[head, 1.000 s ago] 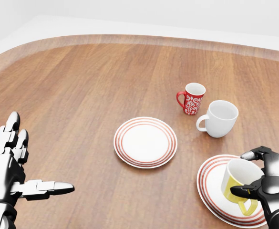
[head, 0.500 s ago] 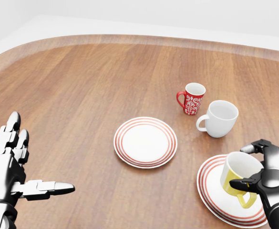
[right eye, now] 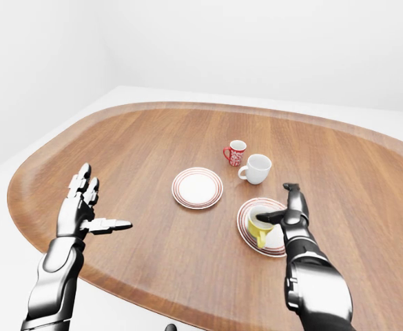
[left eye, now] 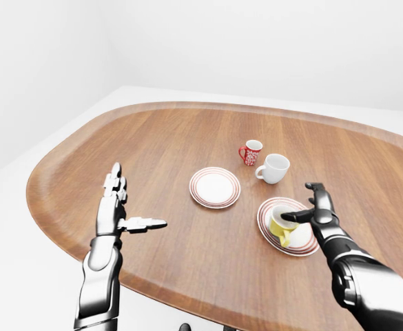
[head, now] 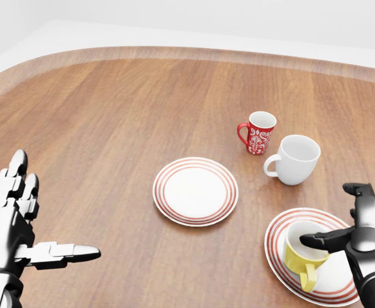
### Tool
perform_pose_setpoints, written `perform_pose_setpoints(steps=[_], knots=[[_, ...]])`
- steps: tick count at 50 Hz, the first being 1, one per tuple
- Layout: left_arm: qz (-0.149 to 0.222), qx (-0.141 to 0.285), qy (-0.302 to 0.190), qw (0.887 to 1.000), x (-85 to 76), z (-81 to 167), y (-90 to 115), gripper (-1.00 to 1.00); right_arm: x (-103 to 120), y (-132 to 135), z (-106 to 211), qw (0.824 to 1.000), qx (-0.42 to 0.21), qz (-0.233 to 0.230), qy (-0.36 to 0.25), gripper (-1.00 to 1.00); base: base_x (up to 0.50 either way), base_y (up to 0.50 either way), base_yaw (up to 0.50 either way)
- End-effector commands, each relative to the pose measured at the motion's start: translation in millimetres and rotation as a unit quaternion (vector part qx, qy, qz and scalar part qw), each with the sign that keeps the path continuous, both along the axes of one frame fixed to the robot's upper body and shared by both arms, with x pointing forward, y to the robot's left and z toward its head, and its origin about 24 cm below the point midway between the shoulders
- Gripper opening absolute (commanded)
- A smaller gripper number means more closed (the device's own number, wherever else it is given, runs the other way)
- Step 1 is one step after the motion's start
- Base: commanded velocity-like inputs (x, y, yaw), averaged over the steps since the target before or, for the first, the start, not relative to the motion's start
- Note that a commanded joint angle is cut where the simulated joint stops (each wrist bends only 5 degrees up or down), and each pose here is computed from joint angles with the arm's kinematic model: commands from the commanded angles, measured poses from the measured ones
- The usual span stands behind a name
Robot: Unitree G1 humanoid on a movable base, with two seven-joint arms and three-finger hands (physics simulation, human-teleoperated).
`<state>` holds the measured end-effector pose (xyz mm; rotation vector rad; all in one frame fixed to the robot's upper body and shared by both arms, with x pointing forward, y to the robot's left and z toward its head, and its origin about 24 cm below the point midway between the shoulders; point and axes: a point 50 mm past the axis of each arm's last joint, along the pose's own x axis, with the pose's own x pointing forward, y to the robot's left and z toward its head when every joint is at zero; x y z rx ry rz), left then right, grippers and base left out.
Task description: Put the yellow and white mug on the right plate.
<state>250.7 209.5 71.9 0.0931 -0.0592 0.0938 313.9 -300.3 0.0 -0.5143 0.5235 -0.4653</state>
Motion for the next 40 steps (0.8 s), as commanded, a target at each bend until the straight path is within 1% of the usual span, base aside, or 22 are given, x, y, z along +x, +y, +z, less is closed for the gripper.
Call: perform_pose_setpoints(steps=[1,7,18,31,40], knots=[[0.000,0.000,-0.002,1.000,-0.3,0.9,0.2,1.00,0.3,-1.2,1.3,1.000,0.002,-0.009,-0.006,1.00,0.00,0.00,0.00],[0.001,0.000,-0.001,1.000,-0.4,0.3,0.5,1.00,-0.9,-1.3,0.0,1.000,0.003,-0.010,-0.005,1.00,0.00,0.00,0.00],[-0.001,0.000,0.002,1.000,0.0,-1.0,-0.9,1.00,5.3,-1.7,8.0,1.000,0.013,-0.007,-0.019,1.00,0.00,0.00,0.00],[-0.003,0.000,0.004,1.000,-0.1,-1.8,-2.4,1.00,29.9,-5.2,47.6,0.996,0.024,0.010,-0.080,1.00,0.00,0.00,0.00],[-0.004,0.001,0.003,1.000,-0.3,-1.6,-2.3,1.00,38.6,-7.4,67.5,0.993,0.027,0.021,-0.116,1.00,0.00,0.00,0.00]])
